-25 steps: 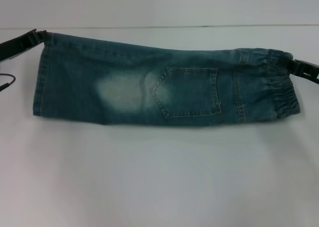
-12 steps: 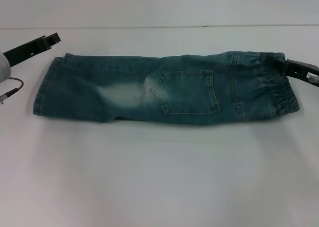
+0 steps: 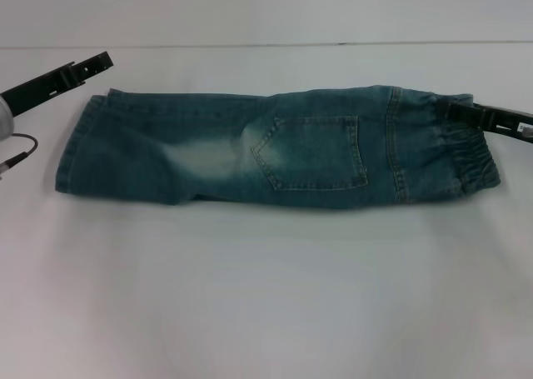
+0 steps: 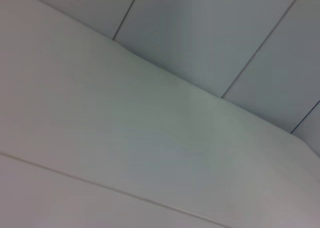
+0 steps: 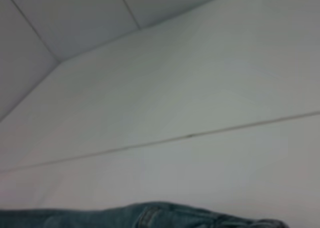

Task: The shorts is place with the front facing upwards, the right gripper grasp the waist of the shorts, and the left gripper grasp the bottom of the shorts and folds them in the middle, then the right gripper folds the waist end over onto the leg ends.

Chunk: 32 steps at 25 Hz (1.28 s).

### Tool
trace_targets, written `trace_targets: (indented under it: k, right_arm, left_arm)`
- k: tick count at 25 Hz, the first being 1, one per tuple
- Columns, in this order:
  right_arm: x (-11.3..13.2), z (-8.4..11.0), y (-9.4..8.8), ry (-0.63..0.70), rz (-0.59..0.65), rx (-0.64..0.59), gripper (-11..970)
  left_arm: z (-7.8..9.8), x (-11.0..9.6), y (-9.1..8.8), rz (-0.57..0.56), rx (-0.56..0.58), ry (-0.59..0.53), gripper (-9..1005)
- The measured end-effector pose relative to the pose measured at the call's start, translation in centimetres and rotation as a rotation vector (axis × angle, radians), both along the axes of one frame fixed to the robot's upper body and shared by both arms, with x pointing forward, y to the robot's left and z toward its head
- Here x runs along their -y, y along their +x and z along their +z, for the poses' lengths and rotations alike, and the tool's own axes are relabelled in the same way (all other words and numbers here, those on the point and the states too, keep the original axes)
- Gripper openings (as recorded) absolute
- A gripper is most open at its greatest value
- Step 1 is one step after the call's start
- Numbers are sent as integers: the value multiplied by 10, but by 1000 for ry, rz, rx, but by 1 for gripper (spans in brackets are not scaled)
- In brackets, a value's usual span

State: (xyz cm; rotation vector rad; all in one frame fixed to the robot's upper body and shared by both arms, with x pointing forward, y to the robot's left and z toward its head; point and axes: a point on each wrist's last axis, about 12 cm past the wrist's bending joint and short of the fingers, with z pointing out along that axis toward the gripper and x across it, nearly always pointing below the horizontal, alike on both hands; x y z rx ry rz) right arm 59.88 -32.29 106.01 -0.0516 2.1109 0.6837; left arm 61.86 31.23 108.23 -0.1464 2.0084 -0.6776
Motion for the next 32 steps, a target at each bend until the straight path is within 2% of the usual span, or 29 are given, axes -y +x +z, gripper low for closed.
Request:
trace_targets:
  k: [1,8,11,17,20,24,32]
  right_arm:
    - [1,1,0,0,13,-12,729]
    - [9,12,3,1,58,-49,832]
    - [16,22,6,1,55,-53,876]
    - [33,37,13,-66,7,-90,872]
    - [35,47,14,-50,24,-89,869]
    - [41,67,11,-15,83,-107,867]
    - [48,106,0,-28,220,-286,862]
  left_arm:
    - [1,-1,-1,-8,3,-5,596]
    - [0,-1,-6,-38,4,-24,898]
    - [2,-2,-11,-57,15,-43,927]
    - [6,-13,-23,-66,54,-100,947]
    - [9,-17,-31,-101,70,-114,946]
    - [16,-16,-44,-227,104,-120,941]
    - [29,5,-72,-655,112,-23,932]
